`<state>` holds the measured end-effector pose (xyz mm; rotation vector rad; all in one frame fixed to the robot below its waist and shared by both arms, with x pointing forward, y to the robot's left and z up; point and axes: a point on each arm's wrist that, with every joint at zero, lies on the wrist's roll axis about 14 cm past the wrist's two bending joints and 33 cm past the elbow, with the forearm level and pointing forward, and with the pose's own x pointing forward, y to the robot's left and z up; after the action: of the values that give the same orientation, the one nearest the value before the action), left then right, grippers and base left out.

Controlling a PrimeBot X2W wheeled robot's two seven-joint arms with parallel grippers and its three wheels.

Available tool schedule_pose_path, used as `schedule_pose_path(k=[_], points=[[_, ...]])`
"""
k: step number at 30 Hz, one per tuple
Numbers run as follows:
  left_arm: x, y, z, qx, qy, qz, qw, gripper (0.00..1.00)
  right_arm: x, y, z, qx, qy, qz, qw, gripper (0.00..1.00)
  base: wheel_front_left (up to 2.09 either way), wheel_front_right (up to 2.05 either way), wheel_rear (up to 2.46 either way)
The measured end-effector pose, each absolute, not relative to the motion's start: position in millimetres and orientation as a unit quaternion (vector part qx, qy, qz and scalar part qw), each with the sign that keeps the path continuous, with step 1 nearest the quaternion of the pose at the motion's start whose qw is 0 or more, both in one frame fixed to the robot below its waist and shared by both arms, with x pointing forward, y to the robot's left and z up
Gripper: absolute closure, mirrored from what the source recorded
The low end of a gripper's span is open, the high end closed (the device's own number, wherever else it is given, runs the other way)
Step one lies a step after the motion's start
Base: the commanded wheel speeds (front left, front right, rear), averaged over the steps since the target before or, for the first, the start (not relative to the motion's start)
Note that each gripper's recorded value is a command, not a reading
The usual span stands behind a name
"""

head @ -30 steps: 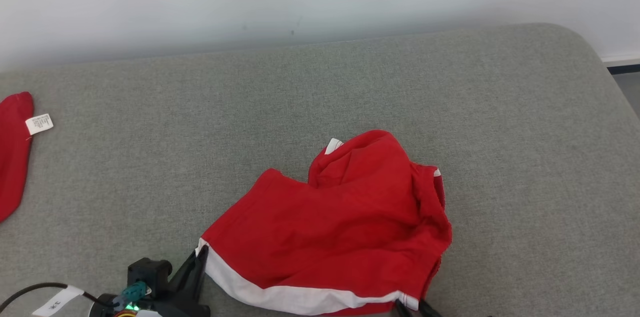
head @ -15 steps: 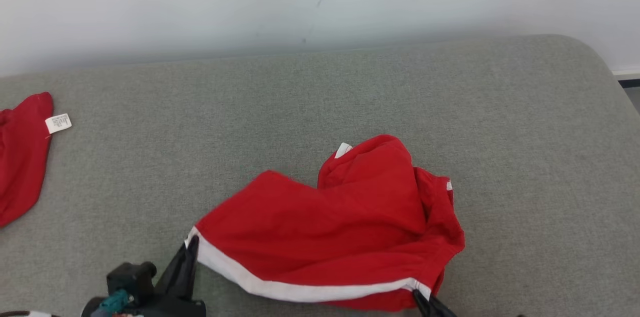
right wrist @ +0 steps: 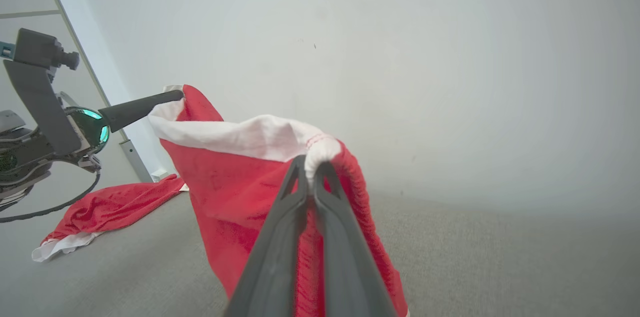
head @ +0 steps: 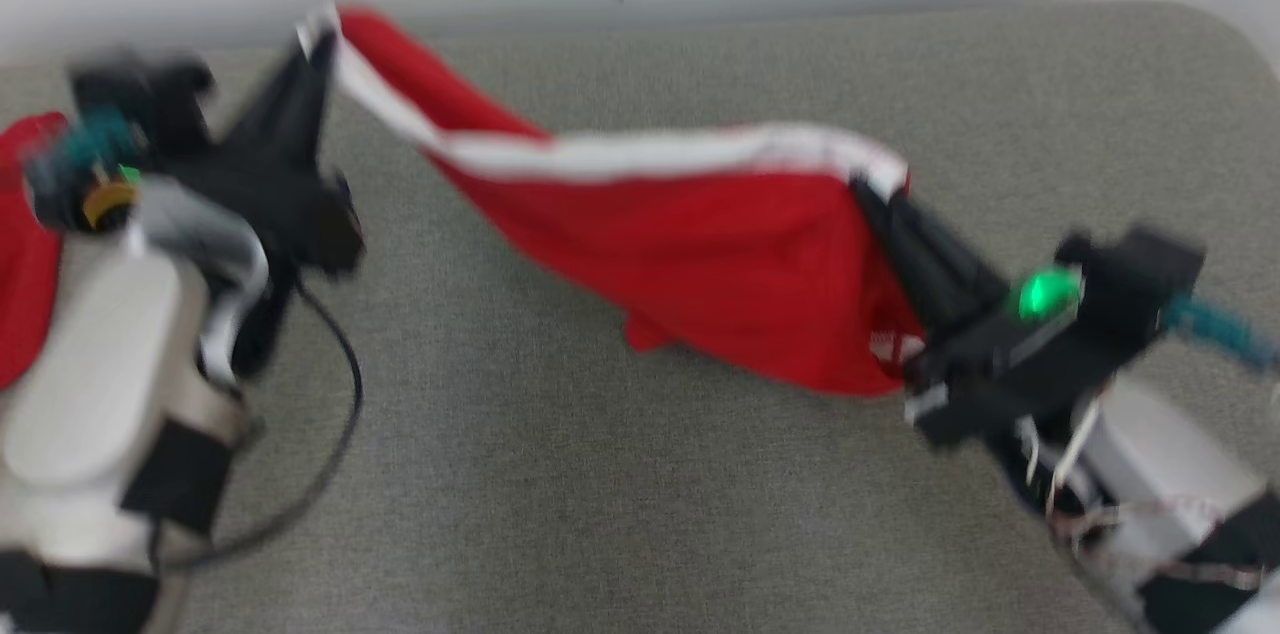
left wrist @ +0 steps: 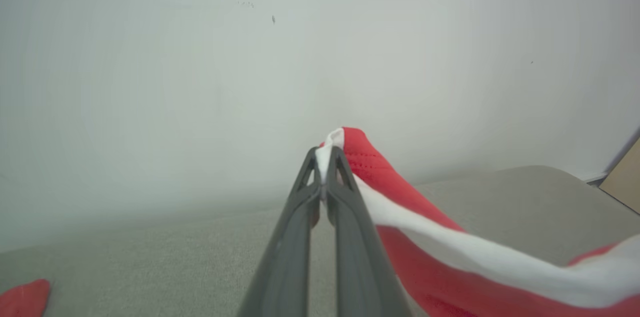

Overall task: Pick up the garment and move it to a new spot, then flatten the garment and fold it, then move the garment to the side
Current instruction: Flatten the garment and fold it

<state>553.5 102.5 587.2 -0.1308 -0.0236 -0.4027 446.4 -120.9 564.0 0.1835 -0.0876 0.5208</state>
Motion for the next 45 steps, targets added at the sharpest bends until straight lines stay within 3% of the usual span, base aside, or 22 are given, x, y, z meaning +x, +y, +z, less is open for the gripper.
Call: schedule_pose_path(k=[11, 23, 32, 39, 45], points=[[671, 108, 703, -0.125, -0.078, -0.157, 0.977, 1.00, 593, -120, 682, 0.032, -0.138, 0.260, 0.955, 1.00, 0.00, 0.00, 0.00], [731, 118, 747, -0.132, -0.145, -0.125, 0.972, 1.00, 676, -103, 722, -0.034, -0.188, 0.260, 0.946, 1.00, 0.00, 0.00, 0.00], [740, 123, 705, -0.148, -0.114, -0.118, 0.975, 1.00, 682, -93, 685, -0.042, -0.158, 0.280, 0.946, 1.00, 0.00, 0.00, 0.00], [714, 110, 631, -0.223, -0.088, -0.117, 0.964, 1.00, 642, -97, 615, -0.031, -0.079, 0.311, 0.947, 1.00, 0.00, 0.00, 0.00], [665, 116, 581, -0.288, -0.059, -0.096, 0.951, 1.00, 580, -103, 580, 0.009, -0.038, 0.328, 0.944, 1.00, 0.00, 0.00, 0.00]])
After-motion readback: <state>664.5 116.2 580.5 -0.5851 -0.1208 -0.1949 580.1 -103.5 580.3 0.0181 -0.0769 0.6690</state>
